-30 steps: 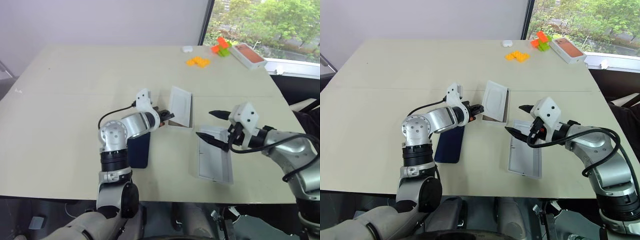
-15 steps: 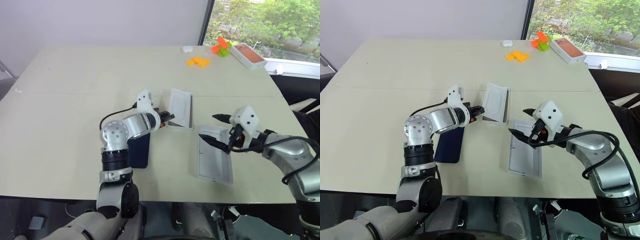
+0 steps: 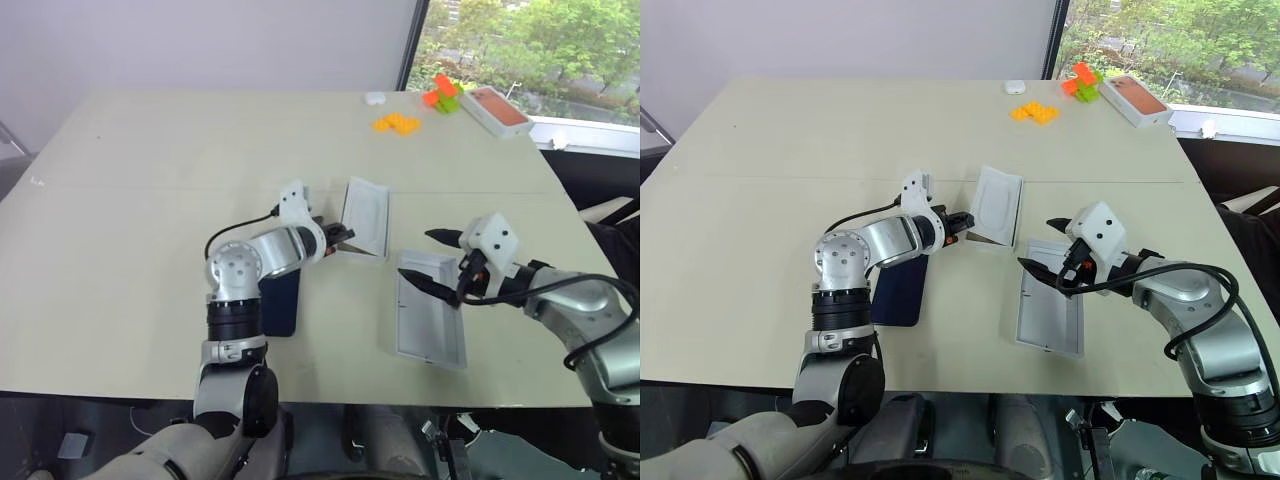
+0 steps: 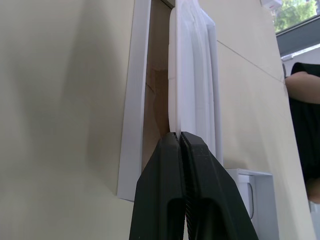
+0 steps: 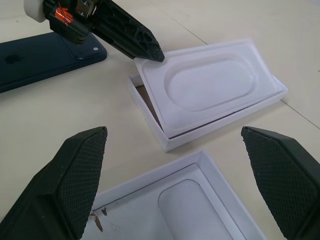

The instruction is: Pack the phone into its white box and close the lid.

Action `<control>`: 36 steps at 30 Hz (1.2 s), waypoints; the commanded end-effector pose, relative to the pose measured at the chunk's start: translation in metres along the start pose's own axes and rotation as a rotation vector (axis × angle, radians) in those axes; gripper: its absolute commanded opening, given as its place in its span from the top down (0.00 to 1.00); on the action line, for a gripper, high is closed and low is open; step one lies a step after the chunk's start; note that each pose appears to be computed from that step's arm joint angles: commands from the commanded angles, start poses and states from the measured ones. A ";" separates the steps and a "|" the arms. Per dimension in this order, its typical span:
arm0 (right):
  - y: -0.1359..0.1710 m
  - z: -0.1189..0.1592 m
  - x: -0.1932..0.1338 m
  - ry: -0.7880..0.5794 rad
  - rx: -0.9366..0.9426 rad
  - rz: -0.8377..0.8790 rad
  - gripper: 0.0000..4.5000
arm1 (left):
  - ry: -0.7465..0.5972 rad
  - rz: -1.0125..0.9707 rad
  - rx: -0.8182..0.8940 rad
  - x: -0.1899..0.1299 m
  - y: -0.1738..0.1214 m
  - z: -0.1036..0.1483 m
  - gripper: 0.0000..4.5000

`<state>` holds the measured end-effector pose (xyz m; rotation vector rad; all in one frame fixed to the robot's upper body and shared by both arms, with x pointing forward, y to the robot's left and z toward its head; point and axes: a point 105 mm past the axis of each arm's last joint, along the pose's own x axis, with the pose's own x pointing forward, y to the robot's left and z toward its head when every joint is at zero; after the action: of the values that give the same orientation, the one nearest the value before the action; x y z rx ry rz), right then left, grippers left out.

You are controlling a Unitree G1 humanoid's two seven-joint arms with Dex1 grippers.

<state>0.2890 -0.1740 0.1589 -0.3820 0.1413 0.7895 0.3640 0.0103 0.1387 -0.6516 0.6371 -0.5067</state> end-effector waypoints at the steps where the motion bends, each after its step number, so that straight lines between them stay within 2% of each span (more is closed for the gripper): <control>1: 0.001 0.010 0.000 -0.037 -0.032 0.000 0.00 | 0.005 -0.140 -0.021 0.006 -0.040 -0.006 0.93; 3: 0.001 0.010 0.000 -0.038 -0.032 0.001 0.00 | 0.007 -0.143 -0.022 0.005 -0.040 -0.006 0.79; 7: 0.002 0.010 0.000 -0.038 -0.031 0.004 0.00 | 0.007 -0.168 -0.023 0.002 -0.042 -0.006 0.36; 15: 0.002 0.011 0.001 -0.042 -0.031 0.005 0.00 | -0.047 -0.206 0.009 -0.020 -0.039 0.012 0.36; 19: -0.002 0.015 0.006 -0.070 -0.017 -0.021 0.00 | -0.205 -0.150 0.211 -0.046 -0.021 0.045 0.36; 22: -0.011 0.013 0.017 -0.050 -0.006 -0.063 0.18 | -0.335 -0.066 0.395 -0.065 0.008 0.067 0.34; 24: -0.014 0.014 0.024 -0.042 -0.012 -0.077 0.40 | -0.362 -0.006 0.554 -0.073 0.023 0.071 0.34; 29: -0.013 0.017 0.049 -0.028 0.005 -0.069 0.95 | -0.376 -0.016 0.728 -0.094 0.050 0.068 0.34; 30: -0.016 0.015 0.058 -0.001 0.005 -0.083 0.99 | -0.342 -0.007 0.787 -0.097 0.060 0.061 0.34; 33: -0.016 0.007 0.079 0.077 -0.017 -0.091 0.99 | -0.238 -0.037 0.882 -0.104 0.079 0.036 0.34; 36: -0.015 0.003 0.101 0.117 -0.048 -0.088 0.99 | -0.201 -0.124 0.863 -0.110 0.080 0.020 0.34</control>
<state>0.3626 -0.1243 0.1349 -0.4293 0.2400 0.6866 0.3271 0.1506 0.1205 0.0771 0.2241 -0.6653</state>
